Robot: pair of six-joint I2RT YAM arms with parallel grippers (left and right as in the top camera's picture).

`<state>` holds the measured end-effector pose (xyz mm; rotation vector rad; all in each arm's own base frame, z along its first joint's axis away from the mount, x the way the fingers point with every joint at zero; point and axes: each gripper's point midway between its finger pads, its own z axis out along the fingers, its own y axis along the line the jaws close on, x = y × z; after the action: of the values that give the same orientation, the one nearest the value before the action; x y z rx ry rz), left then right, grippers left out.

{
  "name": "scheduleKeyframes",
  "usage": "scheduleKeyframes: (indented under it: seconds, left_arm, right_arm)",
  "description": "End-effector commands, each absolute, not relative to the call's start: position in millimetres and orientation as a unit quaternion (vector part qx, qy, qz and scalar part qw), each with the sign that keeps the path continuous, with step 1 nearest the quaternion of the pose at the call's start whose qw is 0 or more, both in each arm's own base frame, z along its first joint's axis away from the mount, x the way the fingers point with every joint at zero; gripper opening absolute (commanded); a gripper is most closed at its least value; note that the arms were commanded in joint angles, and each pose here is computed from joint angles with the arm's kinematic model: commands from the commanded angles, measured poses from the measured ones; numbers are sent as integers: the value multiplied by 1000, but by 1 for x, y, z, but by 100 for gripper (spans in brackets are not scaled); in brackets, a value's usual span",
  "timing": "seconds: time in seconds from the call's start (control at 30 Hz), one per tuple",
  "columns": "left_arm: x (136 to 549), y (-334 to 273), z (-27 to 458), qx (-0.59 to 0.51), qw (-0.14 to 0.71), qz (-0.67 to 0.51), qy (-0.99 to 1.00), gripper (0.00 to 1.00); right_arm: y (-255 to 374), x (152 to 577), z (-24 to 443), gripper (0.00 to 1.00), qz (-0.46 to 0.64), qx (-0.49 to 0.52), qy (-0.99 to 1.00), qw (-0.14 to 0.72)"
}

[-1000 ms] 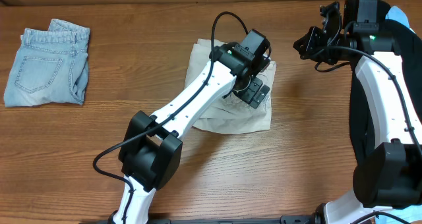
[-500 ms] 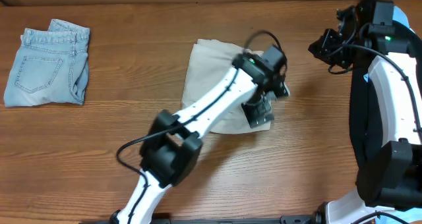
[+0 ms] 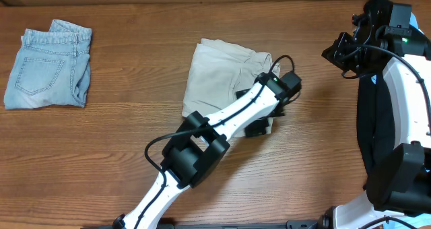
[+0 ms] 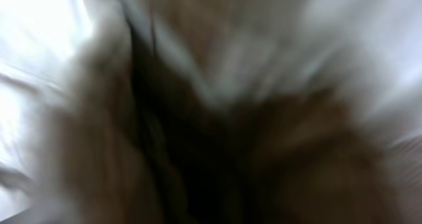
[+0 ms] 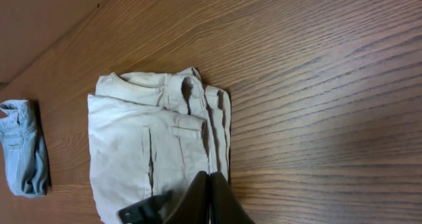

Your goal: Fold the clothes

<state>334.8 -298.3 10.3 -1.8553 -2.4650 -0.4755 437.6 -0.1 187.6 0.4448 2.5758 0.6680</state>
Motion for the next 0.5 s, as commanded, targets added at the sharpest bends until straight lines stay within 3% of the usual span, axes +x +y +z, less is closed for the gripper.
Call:
scheduleKeyframes:
  seconds: [0.0, 0.1, 0.23, 0.4, 0.47]
  left_arm:
    - [351, -224, -8, -547, 94, -230, -799, 93]
    - [353, -197, -4, -527, 127, -229, -809, 100]
    - [356, -184, 7, -523, 137, -228, -810, 100]
    - [370, -212, 54, -520, 52, -194, -830, 100]
    - [371, -243, 90, -513, -13, -117, -850, 100]
  right_arm:
    - [-3, 440, 191, 5, 238, 159, 931, 227]
    - [-3, 440, 191, 5, 238, 159, 931, 227]
    - [-3, 440, 191, 5, 238, 160, 931, 227]
    - [-3, 440, 191, 6, 238, 159, 931, 228]
    - [-3, 440, 192, 6, 238, 159, 930, 229]
